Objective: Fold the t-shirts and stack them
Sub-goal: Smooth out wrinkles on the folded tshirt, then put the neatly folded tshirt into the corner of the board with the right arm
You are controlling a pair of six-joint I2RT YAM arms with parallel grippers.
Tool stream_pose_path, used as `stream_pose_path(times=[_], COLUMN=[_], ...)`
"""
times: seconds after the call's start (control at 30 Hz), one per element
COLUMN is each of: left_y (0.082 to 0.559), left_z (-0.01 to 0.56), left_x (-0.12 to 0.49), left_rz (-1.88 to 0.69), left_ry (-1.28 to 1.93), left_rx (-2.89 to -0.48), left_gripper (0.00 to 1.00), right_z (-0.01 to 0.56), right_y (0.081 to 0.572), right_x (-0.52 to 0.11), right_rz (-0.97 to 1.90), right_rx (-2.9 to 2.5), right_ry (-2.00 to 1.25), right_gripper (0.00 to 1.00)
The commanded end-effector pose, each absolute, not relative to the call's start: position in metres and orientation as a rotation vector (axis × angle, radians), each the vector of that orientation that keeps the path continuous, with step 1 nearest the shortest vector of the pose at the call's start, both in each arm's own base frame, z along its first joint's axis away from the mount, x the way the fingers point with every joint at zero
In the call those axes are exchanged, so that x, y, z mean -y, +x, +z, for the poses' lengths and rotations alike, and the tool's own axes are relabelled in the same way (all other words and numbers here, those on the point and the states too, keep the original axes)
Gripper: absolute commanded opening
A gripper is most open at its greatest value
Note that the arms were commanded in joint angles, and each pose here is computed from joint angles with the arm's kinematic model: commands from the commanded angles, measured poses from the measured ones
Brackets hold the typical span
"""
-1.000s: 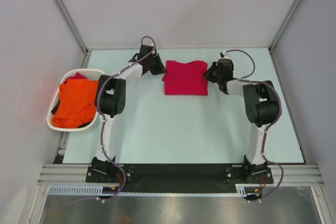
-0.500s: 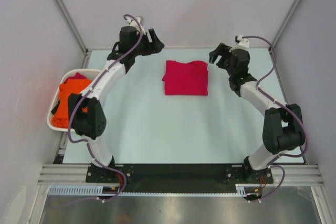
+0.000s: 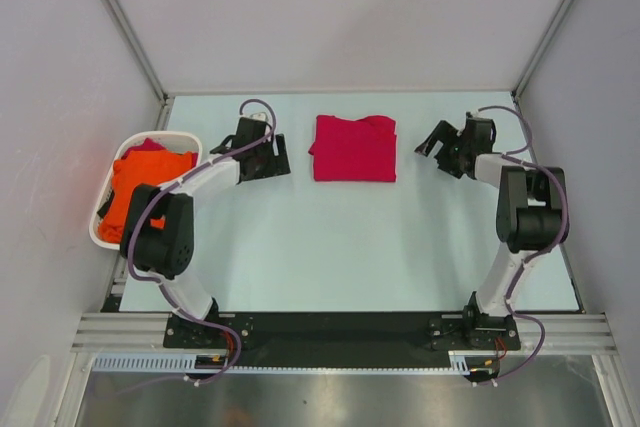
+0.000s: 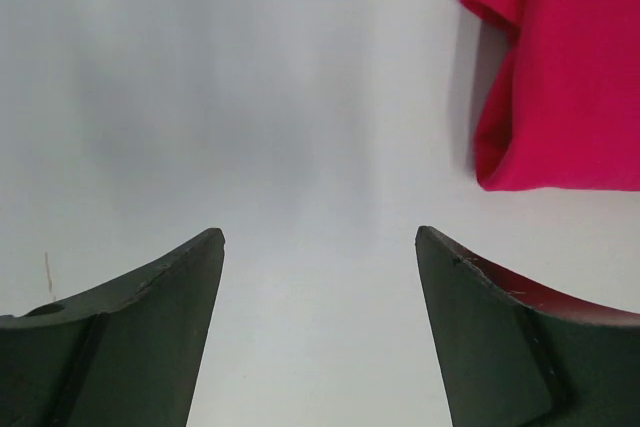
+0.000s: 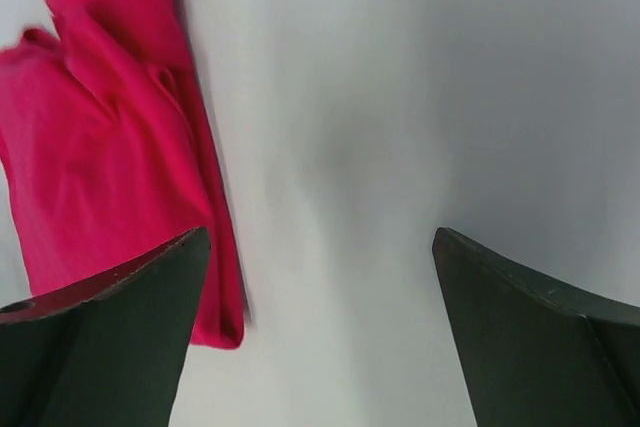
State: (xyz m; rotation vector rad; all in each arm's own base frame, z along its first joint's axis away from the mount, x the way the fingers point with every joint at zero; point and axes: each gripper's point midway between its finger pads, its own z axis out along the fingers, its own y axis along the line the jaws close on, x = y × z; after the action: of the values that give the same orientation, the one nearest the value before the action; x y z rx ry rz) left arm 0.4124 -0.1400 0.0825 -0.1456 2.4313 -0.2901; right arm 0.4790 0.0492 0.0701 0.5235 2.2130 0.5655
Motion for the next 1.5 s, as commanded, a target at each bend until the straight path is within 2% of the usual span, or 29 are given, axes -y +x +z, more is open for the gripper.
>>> stream_pose_path(times=[0.0, 0.23, 0.43, 0.77, 0.83, 0.87, 0.93, 0.97, 1.0, 1.03, 1.1, 1.3, 1.47], left_y=[0.416, 0.415, 0.414, 0.414, 0.414, 0.414, 0.413, 0.413, 0.413, 0.412, 0.411, 0.409, 0.407], left_z=[0.116, 0.107, 0.106, 0.122, 0.127, 0.129, 0.134, 0.137, 0.139, 0.143, 0.147, 0.16, 0.164], left_x=[0.131, 0.139, 0.139, 0.137, 0.136, 0.135, 0.134, 0.134, 0.134, 0.134, 0.133, 0.133, 0.133], left_rz=[-0.278, -0.322, -0.322, -0.319, -0.31, -0.309, -0.304, -0.306, -0.305, -0.311, -0.314, -0.329, -0.335], left_ry=[-0.18, -0.188, -0.189, -0.175, -0.173, -0.17, -0.173, -0.173, -0.174, -0.175, -0.181, -0.179, -0.18], left_rx=[-2.325, -2.351, -2.352, -2.316, -2.31, -2.304, -2.296, -2.292, -2.288, -2.28, -2.27, -2.244, -2.235], left_gripper=[0.84, 0.84, 0.84, 0.84, 0.84, 0.84, 0.84, 0.84, 0.84, 0.84, 0.84, 0.84, 0.84], right_z=[0.065, 0.049, 0.032, 0.004, 0.002, -0.004, -0.004, -0.007, -0.008, -0.01, -0.018, -0.028, -0.022], right_y=[0.481, 0.483, 0.484, 0.476, 0.485, 0.474, 0.484, 0.476, 0.481, 0.483, 0.478, 0.474, 0.471], right_x=[-0.091, -0.127, -0.159, -0.186, -0.181, -0.176, -0.17, -0.166, -0.164, -0.156, -0.149, -0.091, -0.043], right_rz=[0.881, 1.105, 1.123, 0.746, 0.625, 0.555, 0.416, 0.363, 0.336, 0.262, 0.163, -0.323, -0.596], right_rx=[-2.271, -2.292, -2.382, -2.654, -2.674, -2.74, -2.751, -2.797, -2.802, -2.809, -2.853, -2.821, -2.776], right_ry=[0.476, 0.421, 0.374, 0.256, 0.228, 0.231, 0.196, 0.2, 0.192, 0.189, 0.163, 0.161, 0.187], right_gripper=[1.0, 1.0, 1.0, 0.97, 0.91, 0.85, 0.66, 0.32, 0.13, 0.06, 0.0, 0.0, 0.0])
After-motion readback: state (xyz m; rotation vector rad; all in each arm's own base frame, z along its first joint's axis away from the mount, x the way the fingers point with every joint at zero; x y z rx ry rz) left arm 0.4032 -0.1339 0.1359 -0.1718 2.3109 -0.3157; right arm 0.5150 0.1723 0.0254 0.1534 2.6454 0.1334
